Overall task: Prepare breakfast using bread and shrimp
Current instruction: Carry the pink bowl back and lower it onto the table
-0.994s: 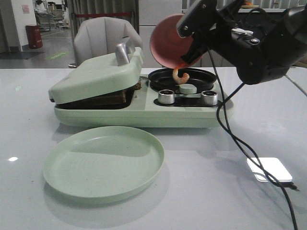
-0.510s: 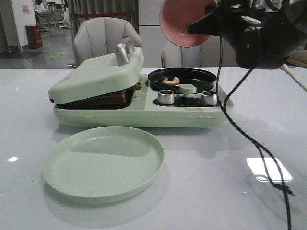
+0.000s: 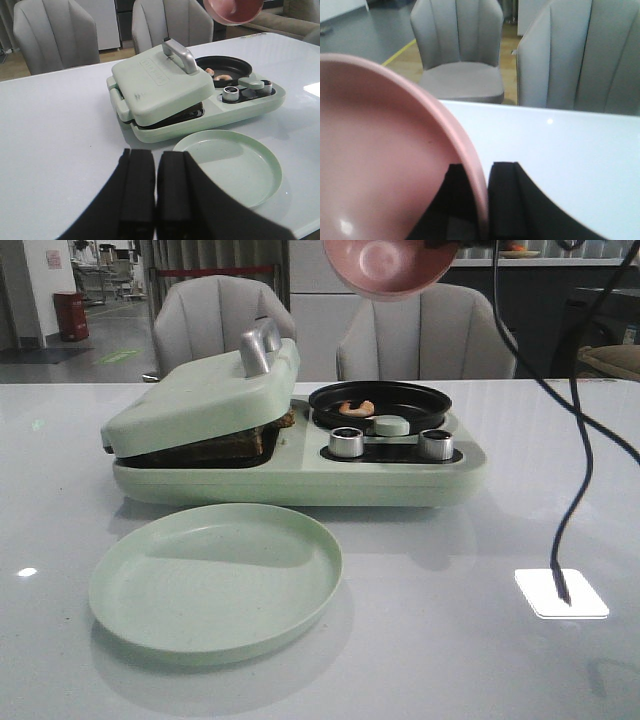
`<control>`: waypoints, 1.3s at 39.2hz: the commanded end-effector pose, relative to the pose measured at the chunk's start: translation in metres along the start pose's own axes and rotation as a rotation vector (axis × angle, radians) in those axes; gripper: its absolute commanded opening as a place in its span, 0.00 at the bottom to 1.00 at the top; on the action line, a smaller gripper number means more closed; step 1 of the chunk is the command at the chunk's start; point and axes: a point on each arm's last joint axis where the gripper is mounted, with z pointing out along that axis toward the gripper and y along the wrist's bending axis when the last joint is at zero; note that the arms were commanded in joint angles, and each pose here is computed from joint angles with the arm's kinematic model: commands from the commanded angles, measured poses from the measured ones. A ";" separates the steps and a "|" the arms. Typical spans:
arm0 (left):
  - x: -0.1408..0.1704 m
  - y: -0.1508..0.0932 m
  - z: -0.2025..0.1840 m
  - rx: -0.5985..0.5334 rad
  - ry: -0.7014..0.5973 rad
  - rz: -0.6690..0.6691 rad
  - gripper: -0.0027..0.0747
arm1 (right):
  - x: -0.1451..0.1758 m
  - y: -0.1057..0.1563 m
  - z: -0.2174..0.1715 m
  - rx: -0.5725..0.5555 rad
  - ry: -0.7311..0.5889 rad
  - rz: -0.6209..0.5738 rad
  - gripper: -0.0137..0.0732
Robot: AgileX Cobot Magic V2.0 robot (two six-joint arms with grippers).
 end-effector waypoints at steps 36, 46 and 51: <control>-0.015 0.000 -0.002 0.001 -0.095 -0.021 0.18 | 0.043 -0.090 -0.104 0.201 0.594 0.219 0.29; -0.015 0.000 -0.002 0.001 -0.095 -0.021 0.18 | 0.079 -0.119 -0.110 0.273 0.726 0.293 0.29; -0.015 0.000 -0.002 0.001 -0.095 -0.021 0.18 | 0.090 -0.126 -0.109 0.282 0.792 0.309 0.29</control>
